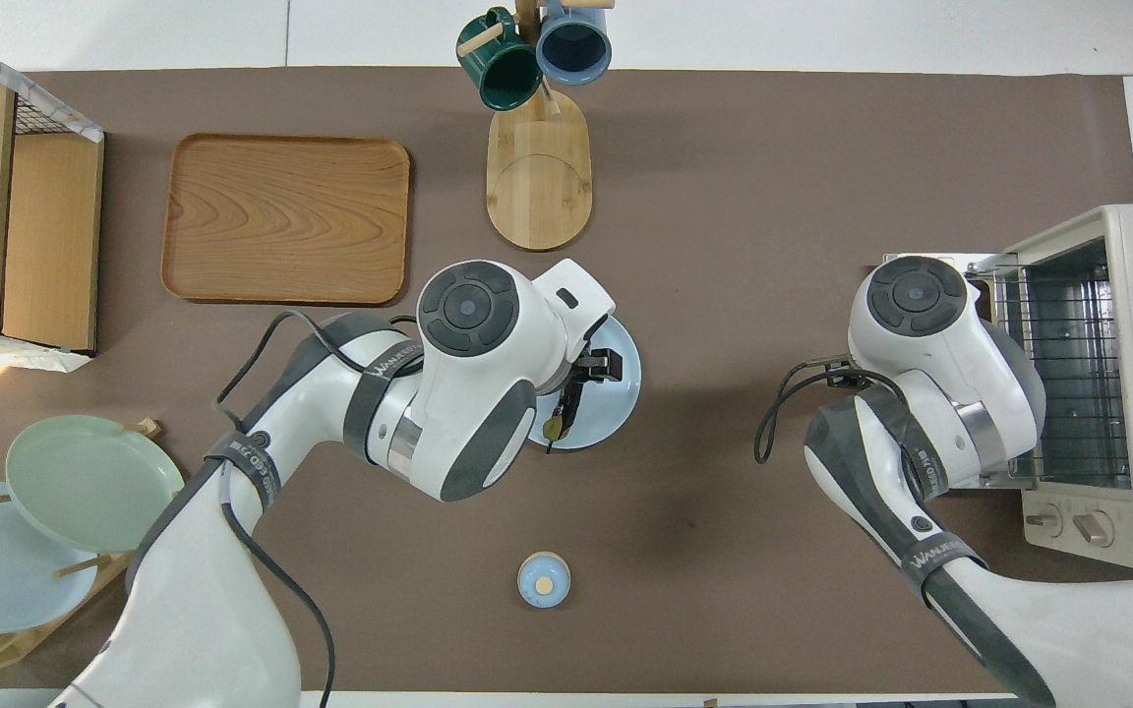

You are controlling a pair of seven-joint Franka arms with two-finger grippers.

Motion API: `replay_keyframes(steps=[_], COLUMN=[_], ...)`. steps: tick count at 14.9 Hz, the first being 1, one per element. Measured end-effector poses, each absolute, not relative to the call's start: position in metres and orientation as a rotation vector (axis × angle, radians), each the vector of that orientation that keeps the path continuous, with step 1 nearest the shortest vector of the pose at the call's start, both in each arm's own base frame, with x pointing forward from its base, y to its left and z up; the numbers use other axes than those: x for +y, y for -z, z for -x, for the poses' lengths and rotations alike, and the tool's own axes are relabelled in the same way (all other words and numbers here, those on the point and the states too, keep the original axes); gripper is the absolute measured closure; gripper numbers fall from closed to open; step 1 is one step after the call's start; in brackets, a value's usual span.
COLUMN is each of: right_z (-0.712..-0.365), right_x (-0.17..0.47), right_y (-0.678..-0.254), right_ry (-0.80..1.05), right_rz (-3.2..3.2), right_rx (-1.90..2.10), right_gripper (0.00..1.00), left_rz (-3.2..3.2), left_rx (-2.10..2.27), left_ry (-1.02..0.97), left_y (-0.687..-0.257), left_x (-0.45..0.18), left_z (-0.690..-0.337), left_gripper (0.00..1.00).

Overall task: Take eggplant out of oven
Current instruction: 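Grasp the eggplant with the left gripper while the right gripper withdraws, then carry the eggplant with the left gripper to the wooden tray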

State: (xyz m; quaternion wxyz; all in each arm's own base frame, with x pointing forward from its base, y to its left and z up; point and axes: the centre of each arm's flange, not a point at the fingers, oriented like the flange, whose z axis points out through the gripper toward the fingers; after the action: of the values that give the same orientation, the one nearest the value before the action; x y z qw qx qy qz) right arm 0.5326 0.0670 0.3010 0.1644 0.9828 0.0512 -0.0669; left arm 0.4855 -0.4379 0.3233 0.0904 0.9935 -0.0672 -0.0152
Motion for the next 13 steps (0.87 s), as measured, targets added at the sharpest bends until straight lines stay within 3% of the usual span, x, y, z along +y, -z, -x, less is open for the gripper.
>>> replay_keyframes(steps=[3,6,8,9,12,13], right_z=[-0.536,-0.545,-0.552,-0.554,-0.553,-0.551], right_x=[0.065,0.062,0.054,0.047,0.017,0.003], right_y=[-0.311,-0.347,-0.376,-0.389,-0.427,-0.438], right_ry=[0.212,0.245,0.256,0.259,0.256,0.254], right_rz=[-2.804,-2.792,-2.780,-2.777,-2.778,-2.780], right_rx=[0.232,0.290,0.295,0.300,0.321,0.325], right_gripper=[0.99,0.99,0.99,0.99,0.99,0.99], left_rz=[-2.953,-2.952,-2.947,-2.947,-2.945,-2.944], left_rx=[-0.197,-0.200,-0.199,-0.199,-0.202,-0.200], left_ry=[0.041,0.039,0.021,0.016,0.009,0.006], left_y=[-0.314,-0.312,-0.308,-0.305,-0.303,-0.303], left_x=[-0.439,-0.440,-0.440,-0.440,-0.441,-0.440], left_z=[-0.487,-0.485,-0.483,-0.482,-0.480,-0.481], left_gripper=[0.00,0.03,0.17,0.17,0.47,0.63])
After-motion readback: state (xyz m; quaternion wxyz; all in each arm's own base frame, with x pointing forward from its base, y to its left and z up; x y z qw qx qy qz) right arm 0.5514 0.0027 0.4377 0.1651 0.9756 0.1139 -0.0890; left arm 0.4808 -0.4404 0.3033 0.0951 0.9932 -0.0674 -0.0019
